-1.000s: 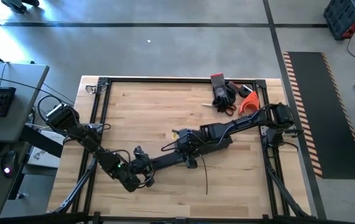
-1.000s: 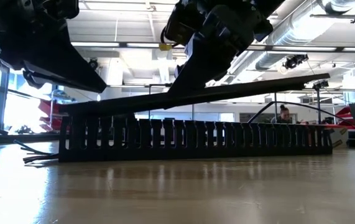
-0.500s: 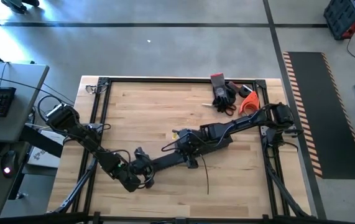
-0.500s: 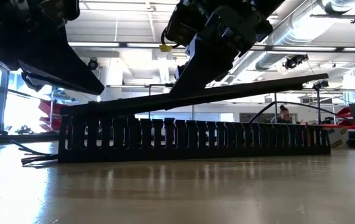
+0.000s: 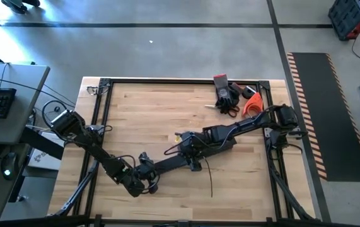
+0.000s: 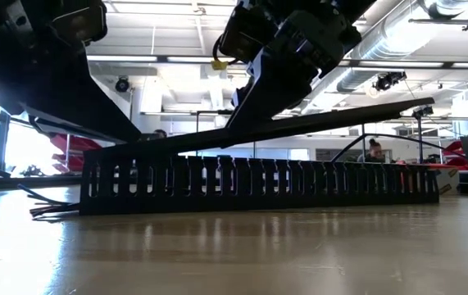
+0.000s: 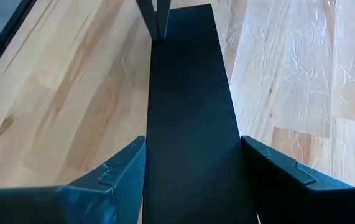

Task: Ziptie cables
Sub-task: Close the black cable duct with the black cable duct cover

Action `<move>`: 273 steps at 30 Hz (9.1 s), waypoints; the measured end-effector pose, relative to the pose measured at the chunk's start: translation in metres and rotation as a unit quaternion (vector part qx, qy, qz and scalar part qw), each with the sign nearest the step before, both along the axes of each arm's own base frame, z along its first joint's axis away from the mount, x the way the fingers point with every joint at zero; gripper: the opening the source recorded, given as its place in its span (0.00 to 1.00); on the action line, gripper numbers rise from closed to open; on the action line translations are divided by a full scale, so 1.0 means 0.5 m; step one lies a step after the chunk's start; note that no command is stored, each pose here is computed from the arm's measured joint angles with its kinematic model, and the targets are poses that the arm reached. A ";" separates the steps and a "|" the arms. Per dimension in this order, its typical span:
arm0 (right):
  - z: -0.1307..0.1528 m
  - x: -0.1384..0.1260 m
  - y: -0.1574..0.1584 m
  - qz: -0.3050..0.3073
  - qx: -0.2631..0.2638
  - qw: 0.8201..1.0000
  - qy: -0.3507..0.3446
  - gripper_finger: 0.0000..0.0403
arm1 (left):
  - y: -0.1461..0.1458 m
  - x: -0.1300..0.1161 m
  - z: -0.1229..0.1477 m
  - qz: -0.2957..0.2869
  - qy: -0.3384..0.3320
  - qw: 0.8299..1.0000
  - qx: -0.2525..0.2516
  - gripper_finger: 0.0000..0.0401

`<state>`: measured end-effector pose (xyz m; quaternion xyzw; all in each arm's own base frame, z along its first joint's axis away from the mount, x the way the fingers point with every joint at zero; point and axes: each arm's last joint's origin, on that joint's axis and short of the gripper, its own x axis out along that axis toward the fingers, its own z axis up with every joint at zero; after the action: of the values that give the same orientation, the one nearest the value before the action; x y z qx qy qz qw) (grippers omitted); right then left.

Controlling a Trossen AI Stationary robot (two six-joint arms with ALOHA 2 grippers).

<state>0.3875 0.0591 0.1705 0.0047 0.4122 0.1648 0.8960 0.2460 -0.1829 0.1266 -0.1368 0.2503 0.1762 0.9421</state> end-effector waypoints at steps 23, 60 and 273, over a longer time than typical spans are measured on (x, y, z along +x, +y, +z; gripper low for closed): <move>-0.028 -0.012 0.035 0.005 -0.071 0.997 0.019 0.52 | 0.004 -0.003 -0.005 0.014 0.007 1.000 -0.017 0.00; -0.039 -0.010 0.021 0.030 -0.085 0.996 0.024 0.50 | 0.079 0.085 -0.050 0.034 0.004 0.999 -0.015 0.00; -0.111 -0.329 0.072 -0.231 -0.154 0.951 -0.138 0.56 | 0.082 0.338 0.063 -0.062 0.010 0.986 0.156 0.70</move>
<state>0.2229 0.0950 0.1150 -0.0612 0.2930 -0.1131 0.9474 0.4151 -0.1418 0.1581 0.0290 0.2373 0.1559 0.9584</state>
